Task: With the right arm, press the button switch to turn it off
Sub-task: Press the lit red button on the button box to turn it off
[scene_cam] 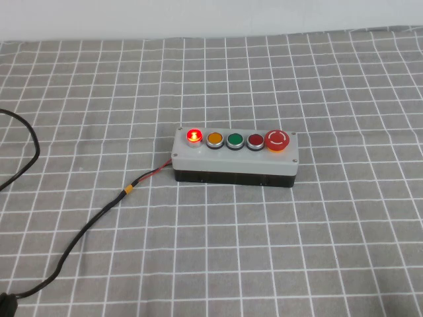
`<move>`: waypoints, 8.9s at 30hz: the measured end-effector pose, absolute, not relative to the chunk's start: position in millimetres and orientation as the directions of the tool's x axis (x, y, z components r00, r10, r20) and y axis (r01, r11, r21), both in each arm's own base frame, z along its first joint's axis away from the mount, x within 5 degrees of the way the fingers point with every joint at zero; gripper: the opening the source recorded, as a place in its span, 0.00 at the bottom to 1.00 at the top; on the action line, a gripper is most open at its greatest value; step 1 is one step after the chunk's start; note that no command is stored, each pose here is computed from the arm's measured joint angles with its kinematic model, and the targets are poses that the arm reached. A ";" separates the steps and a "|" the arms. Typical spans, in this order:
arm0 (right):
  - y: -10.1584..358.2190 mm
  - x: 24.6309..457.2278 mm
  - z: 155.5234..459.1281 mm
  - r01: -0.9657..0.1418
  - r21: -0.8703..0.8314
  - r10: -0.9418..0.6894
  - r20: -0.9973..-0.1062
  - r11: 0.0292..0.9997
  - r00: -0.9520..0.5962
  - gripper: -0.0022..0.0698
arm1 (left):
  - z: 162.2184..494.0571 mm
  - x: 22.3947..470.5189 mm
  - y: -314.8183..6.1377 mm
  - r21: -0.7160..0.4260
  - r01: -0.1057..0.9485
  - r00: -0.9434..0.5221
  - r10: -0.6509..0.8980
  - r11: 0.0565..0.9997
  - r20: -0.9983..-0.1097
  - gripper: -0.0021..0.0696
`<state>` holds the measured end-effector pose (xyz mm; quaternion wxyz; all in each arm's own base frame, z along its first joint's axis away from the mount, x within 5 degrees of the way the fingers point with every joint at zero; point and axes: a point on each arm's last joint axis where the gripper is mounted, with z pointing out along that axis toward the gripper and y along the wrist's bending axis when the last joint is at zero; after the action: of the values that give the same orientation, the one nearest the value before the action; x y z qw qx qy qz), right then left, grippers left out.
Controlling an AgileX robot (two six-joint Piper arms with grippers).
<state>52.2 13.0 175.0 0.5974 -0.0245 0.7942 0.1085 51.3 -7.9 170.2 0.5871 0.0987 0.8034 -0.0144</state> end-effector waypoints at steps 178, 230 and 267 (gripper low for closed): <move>160.3 206.3 468.1 -0.671 -0.122 -0.418 -0.857 0.732 -0.300 0.01 | 170.2 51.3 -7.9 0.094 0.175 -0.291 0.143 0.980 -0.946 0.02; 6.2 29.3 292.2 -0.148 -0.023 -0.021 -1.000 0.989 0.018 0.01 | 170.2 51.3 -7.8 0.096 0.175 -0.291 0.145 0.980 -0.946 0.02; 12.6 51.7 174.0 -0.159 0.110 0.061 -0.956 0.981 -0.286 0.01 | 170.2 51.3 -7.8 0.096 0.175 -0.291 0.145 0.980 -0.946 0.02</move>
<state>51.7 12.6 174.0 0.5965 -0.0307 0.7967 0.0921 51.3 -7.8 170.2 0.5871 0.0996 0.8033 -0.0129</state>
